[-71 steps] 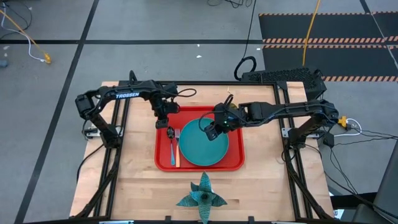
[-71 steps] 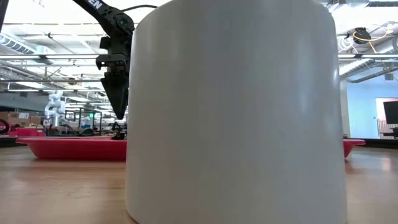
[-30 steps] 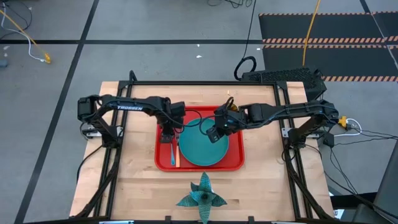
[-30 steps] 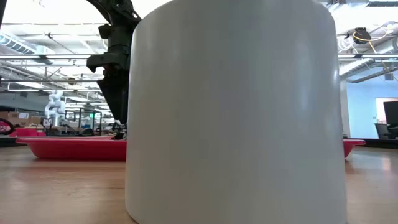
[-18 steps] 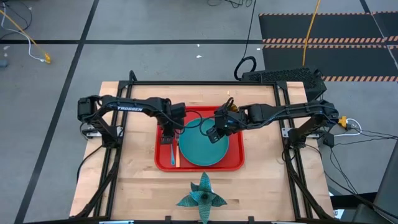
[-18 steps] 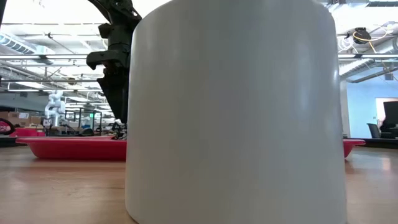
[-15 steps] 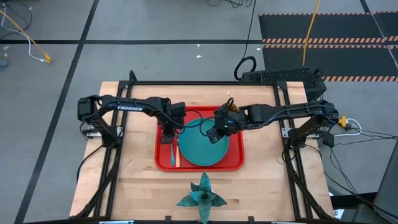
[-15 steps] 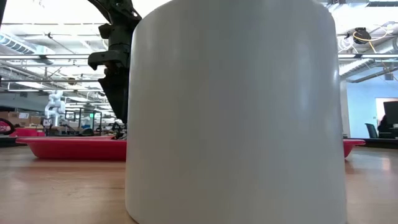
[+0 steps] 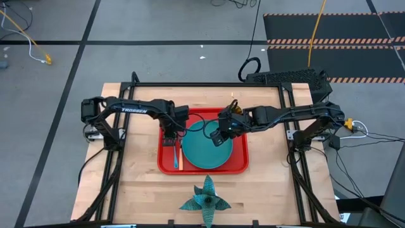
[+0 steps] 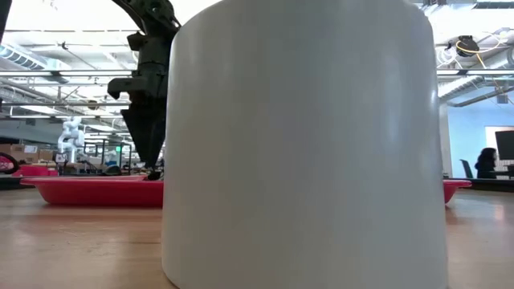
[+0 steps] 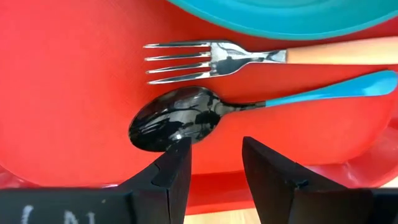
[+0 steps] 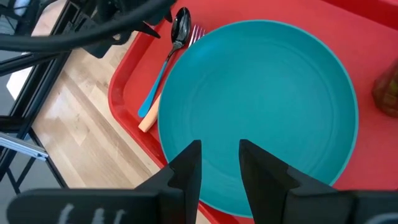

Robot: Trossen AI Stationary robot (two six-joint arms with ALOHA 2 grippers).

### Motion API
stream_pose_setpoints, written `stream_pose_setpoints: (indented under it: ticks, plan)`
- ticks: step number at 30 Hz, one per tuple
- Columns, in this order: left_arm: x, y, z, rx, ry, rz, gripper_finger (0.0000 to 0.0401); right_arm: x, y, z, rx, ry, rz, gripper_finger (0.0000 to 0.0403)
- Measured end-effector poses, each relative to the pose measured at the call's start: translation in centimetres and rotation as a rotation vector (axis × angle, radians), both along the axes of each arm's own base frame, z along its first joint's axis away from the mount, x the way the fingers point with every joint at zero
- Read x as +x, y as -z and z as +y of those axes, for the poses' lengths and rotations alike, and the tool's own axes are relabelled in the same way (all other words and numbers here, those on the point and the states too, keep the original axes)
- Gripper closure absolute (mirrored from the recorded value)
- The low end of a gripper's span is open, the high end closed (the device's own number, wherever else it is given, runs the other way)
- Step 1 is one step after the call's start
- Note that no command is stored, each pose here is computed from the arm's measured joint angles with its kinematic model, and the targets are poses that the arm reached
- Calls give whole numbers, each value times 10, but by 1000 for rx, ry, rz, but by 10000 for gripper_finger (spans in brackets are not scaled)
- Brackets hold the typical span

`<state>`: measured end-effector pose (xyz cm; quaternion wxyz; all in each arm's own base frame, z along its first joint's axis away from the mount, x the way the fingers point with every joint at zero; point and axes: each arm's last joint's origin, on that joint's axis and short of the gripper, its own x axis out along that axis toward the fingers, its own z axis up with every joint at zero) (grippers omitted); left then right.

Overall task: Pick and place plate/cup/fork/spoon on tray
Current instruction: Adjust the green spoon on the orange tray

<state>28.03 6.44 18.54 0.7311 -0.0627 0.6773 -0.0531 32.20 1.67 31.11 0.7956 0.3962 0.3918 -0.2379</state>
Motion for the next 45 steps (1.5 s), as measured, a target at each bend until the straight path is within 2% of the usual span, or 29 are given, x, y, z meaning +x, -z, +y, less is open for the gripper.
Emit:
stream_pose_setpoints:
  ticks: [7,17,21,27,37,45]
  plan:
    - [0,1,0,4,3,8,256,0,0,2,1,-4,-1,303]
    - [-4,1,3,126,27,64,256,0,0,4,0,-13,0,303]
    - [-4,1,2,100,18,58,256,0,0,4,0,-12,0,303]
    - [-1,0,-1,-17,-12,14,256,0,0,4,-2,-11,-1,303]
    - [12,0,2,13,-17,-115,256,0,0,6,9,0,-2,303]
    - [4,19,1,9,0,-26,256,-2,1,8,11,-3,15,303]
